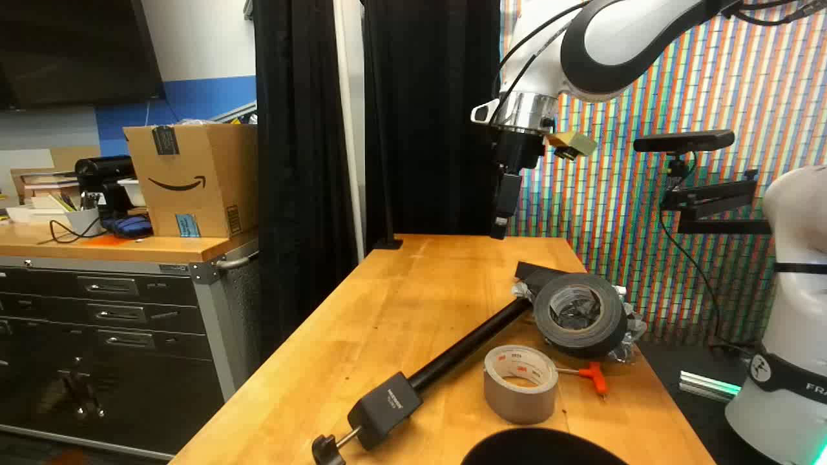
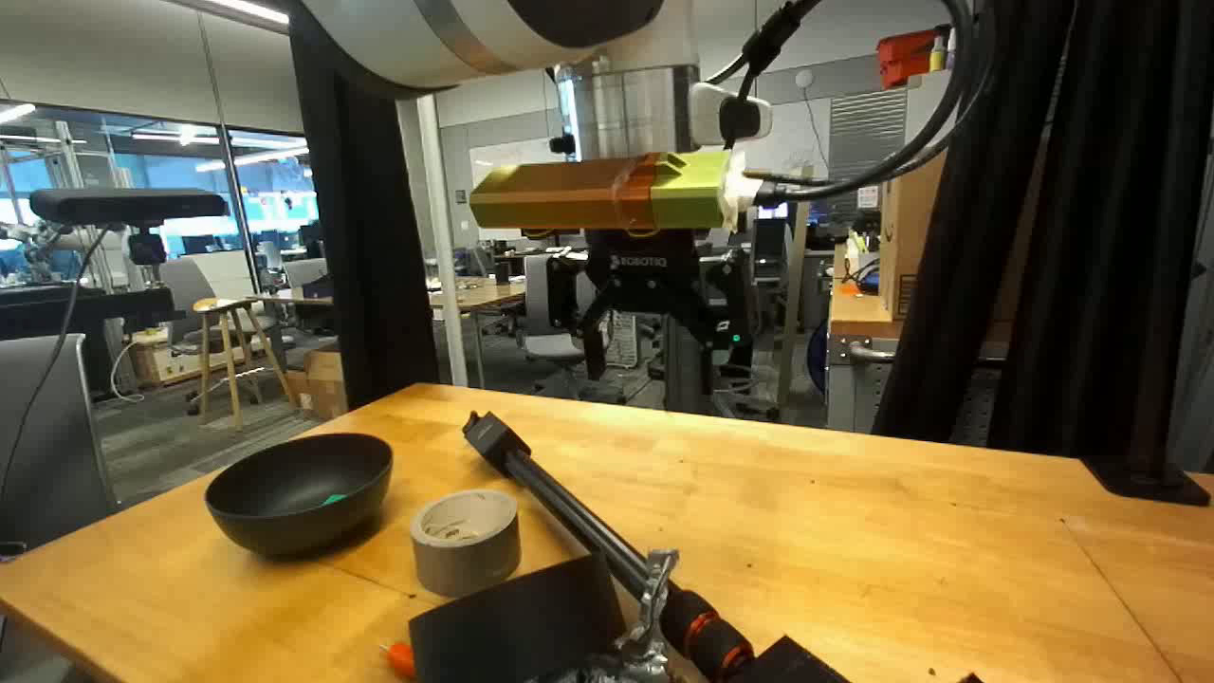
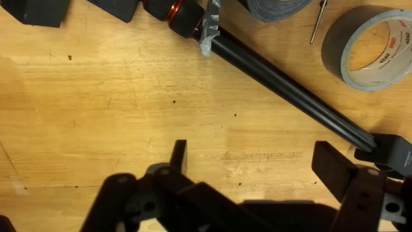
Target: Move the grey tape to the right
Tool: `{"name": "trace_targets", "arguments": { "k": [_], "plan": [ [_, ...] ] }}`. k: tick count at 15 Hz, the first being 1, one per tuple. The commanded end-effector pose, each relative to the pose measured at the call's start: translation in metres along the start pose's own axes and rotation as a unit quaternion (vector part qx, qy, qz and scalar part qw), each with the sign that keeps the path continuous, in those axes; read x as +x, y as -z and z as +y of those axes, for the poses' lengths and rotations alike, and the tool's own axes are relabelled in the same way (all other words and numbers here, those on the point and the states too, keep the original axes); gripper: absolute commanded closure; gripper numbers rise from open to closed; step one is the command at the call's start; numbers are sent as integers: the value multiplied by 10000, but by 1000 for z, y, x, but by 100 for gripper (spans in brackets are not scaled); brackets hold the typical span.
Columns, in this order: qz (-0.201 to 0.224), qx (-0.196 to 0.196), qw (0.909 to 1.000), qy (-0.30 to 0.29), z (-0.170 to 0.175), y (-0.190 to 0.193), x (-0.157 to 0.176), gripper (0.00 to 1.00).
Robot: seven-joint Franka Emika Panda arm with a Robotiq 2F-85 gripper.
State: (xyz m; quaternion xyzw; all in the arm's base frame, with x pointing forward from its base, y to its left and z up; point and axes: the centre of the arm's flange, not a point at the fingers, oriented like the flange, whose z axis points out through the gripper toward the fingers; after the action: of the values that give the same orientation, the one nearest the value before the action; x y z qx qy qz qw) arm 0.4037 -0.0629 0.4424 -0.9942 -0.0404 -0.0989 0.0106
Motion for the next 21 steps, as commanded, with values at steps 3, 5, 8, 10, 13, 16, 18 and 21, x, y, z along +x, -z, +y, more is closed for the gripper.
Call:
{"name": "trace_targets", "arguments": {
  "k": [3,5,8,10,13,16,18,21],
  "plan": [
    [74,-14,10000,0,1,6,3,0],
    [86,-16,10000,0,1,7,3,0],
    [86,-16,10000,0,1,7,3,0],
    [-13,-23,10000,59,-15,0,10,0],
    [-178,-109,9996,210,-30,-13,14,0],
    [-363,-285,9985,310,-65,-30,28,0],
    [-480,-328,9977,350,-84,-45,33,0],
    [-659,-378,9963,395,-116,-59,36,0]
  ]
}}
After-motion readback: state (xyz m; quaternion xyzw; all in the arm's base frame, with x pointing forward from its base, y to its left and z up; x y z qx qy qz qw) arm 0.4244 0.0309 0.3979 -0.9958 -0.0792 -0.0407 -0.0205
